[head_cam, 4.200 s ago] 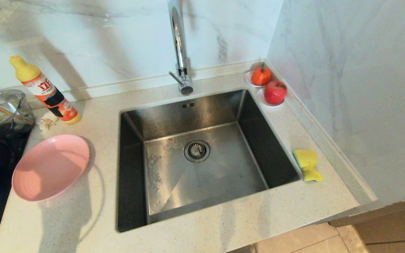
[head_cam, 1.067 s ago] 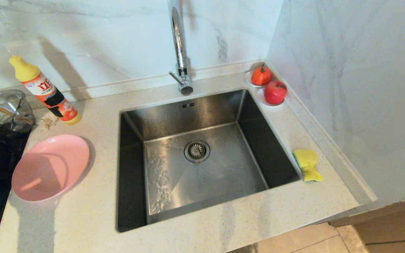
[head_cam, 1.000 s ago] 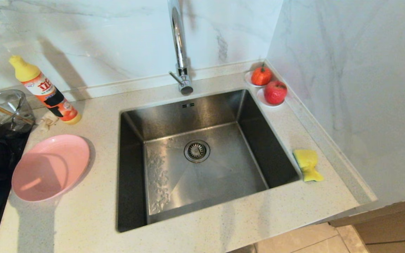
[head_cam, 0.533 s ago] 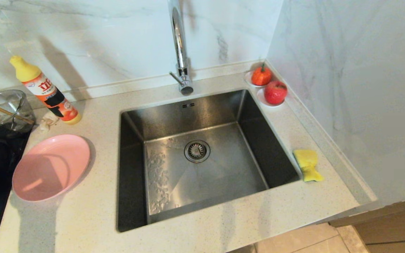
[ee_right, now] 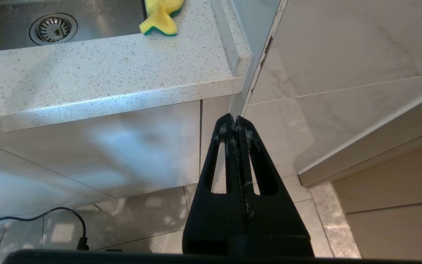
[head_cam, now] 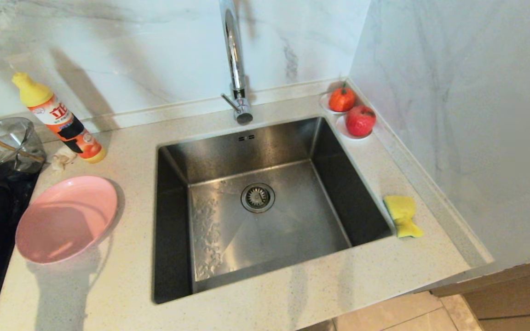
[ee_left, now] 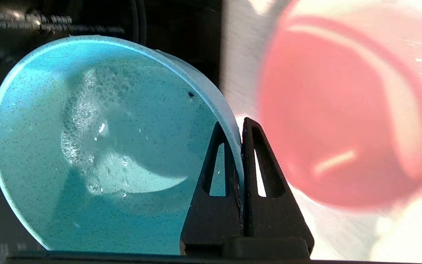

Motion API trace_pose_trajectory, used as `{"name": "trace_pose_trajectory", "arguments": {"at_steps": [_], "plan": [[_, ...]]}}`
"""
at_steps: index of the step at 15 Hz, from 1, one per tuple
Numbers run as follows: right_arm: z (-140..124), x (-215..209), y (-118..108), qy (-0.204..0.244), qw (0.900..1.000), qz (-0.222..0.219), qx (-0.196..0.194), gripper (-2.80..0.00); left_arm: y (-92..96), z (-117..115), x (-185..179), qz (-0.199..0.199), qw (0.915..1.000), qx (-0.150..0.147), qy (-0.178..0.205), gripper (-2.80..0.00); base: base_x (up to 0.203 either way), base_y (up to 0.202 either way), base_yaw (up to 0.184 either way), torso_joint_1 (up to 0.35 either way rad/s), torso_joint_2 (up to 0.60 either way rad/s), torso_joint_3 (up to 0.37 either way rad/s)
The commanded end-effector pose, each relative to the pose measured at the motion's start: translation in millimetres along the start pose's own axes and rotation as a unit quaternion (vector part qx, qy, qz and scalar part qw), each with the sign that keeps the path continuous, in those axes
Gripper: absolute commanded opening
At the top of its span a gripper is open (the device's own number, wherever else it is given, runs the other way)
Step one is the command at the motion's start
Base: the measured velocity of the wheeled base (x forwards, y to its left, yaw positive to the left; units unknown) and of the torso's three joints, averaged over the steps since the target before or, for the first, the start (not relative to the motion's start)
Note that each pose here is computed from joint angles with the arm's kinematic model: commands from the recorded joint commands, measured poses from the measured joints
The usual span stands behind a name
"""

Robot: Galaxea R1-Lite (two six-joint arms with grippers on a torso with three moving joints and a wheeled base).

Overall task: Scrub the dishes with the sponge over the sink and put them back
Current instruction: Place the bowl on the plate

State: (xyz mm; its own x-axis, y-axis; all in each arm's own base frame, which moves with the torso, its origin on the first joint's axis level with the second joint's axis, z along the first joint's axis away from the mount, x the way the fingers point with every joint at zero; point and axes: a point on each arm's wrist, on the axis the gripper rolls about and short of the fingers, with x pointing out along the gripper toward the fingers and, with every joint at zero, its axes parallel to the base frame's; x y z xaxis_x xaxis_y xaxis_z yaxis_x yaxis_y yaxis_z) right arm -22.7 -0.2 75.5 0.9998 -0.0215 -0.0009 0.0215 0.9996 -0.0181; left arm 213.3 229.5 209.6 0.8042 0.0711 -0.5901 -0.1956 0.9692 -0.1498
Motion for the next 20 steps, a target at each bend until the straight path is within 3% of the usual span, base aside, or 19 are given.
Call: {"name": "trace_pose_trajectory", "arguments": {"at_steps": [1,5,9,16,20], "plan": [[0.0,0.1,0.0,0.0,1.0,0.0,0.0,-2.8,-24.7,7.6,-36.5,-0.002,0.9996,0.015,-0.022,-2.8,0.0,0.0,0.0,0.0,0.0,0.0],[0.0,0.1,0.0,0.0,1.0,0.0,0.0,-2.8,-58.7,4.9,-68.3,-0.049,0.9968,0.036,-0.053,-2.8,0.0,0.0,0.0,0.0,0.0,0.0],[-0.3,0.1,0.0,0.001,1.0,0.0,0.0,-2.8,-88.5,8.0,-66.6,-0.087,0.9938,0.044,-0.052,-2.8,0.0,0.0,0.0,0.0,0.0,0.0],[-0.4,0.2,0.0,0.001,1.0,0.0,0.0,-2.8,-113.2,12.1,-29.9,-0.079,0.9955,0.051,-0.012,-2.8,0.0,0.0,0.0,0.0,0.0,0.0],[0.0,0.1,0.0,0.0,1.0,0.0,0.0,-2.8,-153.9,9.6,-2.6,-0.08,0.9946,0.065,-0.008,-2.8,0.0,0.0,0.0,0.0,0.0,0.0]]}}
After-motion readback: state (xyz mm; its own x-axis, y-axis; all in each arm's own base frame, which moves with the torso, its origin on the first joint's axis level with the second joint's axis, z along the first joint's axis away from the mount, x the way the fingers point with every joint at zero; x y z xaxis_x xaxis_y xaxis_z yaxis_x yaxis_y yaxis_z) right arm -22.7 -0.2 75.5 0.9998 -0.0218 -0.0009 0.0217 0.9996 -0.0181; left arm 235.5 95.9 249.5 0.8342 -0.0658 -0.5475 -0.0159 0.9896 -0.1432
